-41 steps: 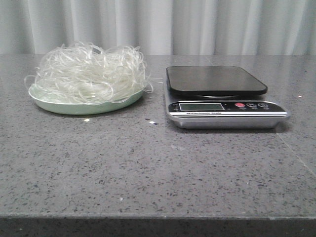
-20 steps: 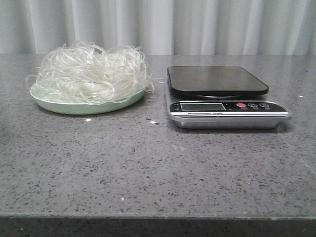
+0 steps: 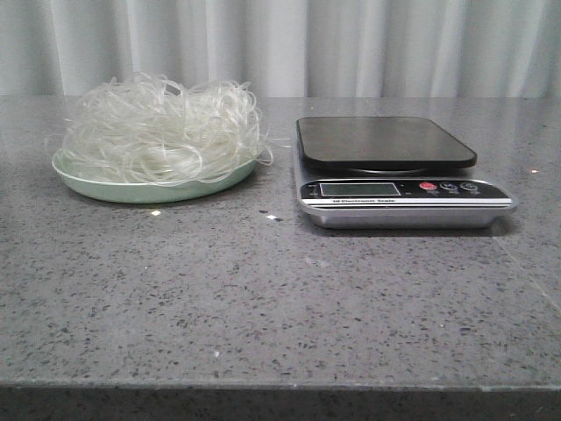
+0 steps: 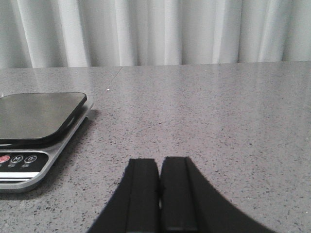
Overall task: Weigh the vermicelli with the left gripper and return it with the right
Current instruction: 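Lower the left gripper into the vermicelli pile and close on it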
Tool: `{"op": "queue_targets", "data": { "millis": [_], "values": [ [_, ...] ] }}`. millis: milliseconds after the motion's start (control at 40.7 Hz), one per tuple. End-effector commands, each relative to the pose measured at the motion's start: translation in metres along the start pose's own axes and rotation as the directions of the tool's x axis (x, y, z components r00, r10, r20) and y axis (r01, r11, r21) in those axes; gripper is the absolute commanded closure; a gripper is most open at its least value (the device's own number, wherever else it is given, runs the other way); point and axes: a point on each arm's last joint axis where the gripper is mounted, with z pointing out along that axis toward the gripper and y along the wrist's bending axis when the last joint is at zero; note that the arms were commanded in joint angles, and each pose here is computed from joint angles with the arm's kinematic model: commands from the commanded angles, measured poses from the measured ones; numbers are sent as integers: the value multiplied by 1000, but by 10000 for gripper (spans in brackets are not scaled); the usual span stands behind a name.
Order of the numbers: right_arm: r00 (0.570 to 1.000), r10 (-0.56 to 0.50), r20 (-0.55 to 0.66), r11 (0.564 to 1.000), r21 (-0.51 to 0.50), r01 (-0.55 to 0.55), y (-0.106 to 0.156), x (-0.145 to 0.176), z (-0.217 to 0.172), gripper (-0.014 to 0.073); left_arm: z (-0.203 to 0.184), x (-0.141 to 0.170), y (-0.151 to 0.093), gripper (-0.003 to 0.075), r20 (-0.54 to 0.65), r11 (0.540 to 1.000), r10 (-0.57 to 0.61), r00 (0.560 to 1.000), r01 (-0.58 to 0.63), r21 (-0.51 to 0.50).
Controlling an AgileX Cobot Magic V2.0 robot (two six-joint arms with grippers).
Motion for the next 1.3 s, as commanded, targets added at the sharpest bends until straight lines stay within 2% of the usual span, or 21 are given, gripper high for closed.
{"op": "queue_targets", "data": {
  "millis": [0,148,295,394,861,1107,1205,1279],
  "values": [
    [996,-16,92,1000,-2,16,1,-9,-2,445,5,-12,-5,27,10,999,-26,1000,25,32],
    [996,-16,92,1000,-2,16,1,-9,-2,445,34,-2,-7,27,-149,997,-54,987,61,44],
    [996,-16,92,1000,-2,16,1,-9,-2,445,59,8,-10,27,-300,991,-93,950,117,65],
    [996,-16,92,1000,-2,16,1,-9,-2,445,74,14,-10,27,-359,989,-101,928,132,64],
    [996,-16,92,1000,-2,16,1,-10,-2,445,123,41,-7,27,-476,987,-118,872,155,38],
    [995,-15,96,1000,-2,16,1,-10,-2,445,135,49,-8,29,-501,987,-116,857,154,35],
    [995,-15,96,1000,-2,16,1,-10,-2,445,137,51,-8,60,-509,987,-117,853,155,33],
    [995,-15,96,1000,-2,16,1,-10,-2,445,137,51,-8,118,-511,987,-117,852,155,33]
  ]
}}
